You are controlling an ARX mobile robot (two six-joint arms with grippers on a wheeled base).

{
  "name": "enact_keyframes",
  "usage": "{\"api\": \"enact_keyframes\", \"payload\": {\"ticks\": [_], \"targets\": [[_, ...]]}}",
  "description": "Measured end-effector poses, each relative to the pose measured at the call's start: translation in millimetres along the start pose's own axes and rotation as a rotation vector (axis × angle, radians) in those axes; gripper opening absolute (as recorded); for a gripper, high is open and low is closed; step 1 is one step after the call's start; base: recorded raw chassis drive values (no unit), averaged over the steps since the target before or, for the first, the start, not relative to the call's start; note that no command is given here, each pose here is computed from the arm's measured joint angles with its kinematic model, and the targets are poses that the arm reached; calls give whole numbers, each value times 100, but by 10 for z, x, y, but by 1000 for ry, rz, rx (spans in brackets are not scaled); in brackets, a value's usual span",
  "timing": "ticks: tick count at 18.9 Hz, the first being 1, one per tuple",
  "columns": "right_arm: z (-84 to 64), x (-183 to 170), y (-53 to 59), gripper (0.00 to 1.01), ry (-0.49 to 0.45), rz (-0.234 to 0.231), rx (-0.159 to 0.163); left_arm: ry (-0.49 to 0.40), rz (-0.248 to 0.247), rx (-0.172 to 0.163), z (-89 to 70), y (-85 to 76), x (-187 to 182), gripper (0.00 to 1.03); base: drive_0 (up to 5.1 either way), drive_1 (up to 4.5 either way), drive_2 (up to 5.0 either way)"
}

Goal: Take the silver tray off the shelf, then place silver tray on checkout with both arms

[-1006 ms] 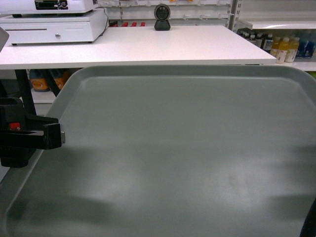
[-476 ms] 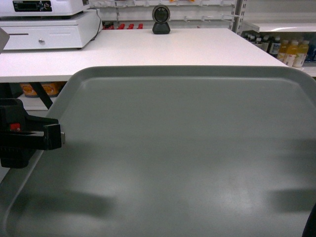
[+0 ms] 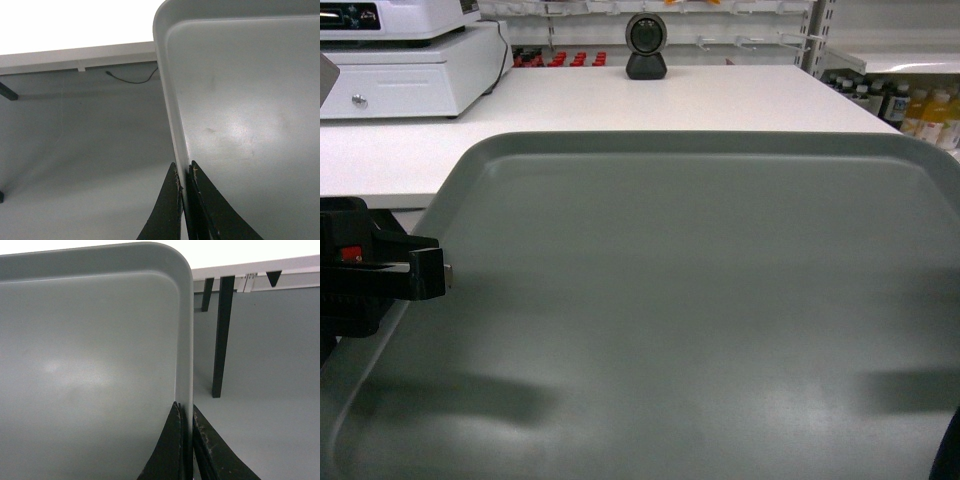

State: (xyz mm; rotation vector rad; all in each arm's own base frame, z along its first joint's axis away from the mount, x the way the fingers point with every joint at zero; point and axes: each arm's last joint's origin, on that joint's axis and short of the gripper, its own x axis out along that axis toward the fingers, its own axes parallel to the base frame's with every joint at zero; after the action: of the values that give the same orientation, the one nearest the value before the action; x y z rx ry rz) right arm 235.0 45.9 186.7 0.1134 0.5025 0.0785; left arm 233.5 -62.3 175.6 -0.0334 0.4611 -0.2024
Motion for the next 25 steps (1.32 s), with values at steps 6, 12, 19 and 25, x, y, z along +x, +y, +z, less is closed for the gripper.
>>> {"api": "enact_keyframes", "payload": {"ticks": [6, 12, 19, 25], "targets": [[-2, 0, 0, 3, 2, 0, 0, 6, 1, 1, -7, 2, 3, 3, -2, 430, -433], [-9, 4, 0, 3, 8, -1, -1, 9, 2, 1, -12, 1, 7, 3, -14, 419, -446], [-1, 1, 0, 3, 1, -1, 0, 0, 0, 2, -2, 0, 4, 3, -9, 424, -443], [-4, 7, 1, 3, 3, 0, -1, 10, 1, 2, -14, 2, 12, 3, -2, 178, -181]]}}
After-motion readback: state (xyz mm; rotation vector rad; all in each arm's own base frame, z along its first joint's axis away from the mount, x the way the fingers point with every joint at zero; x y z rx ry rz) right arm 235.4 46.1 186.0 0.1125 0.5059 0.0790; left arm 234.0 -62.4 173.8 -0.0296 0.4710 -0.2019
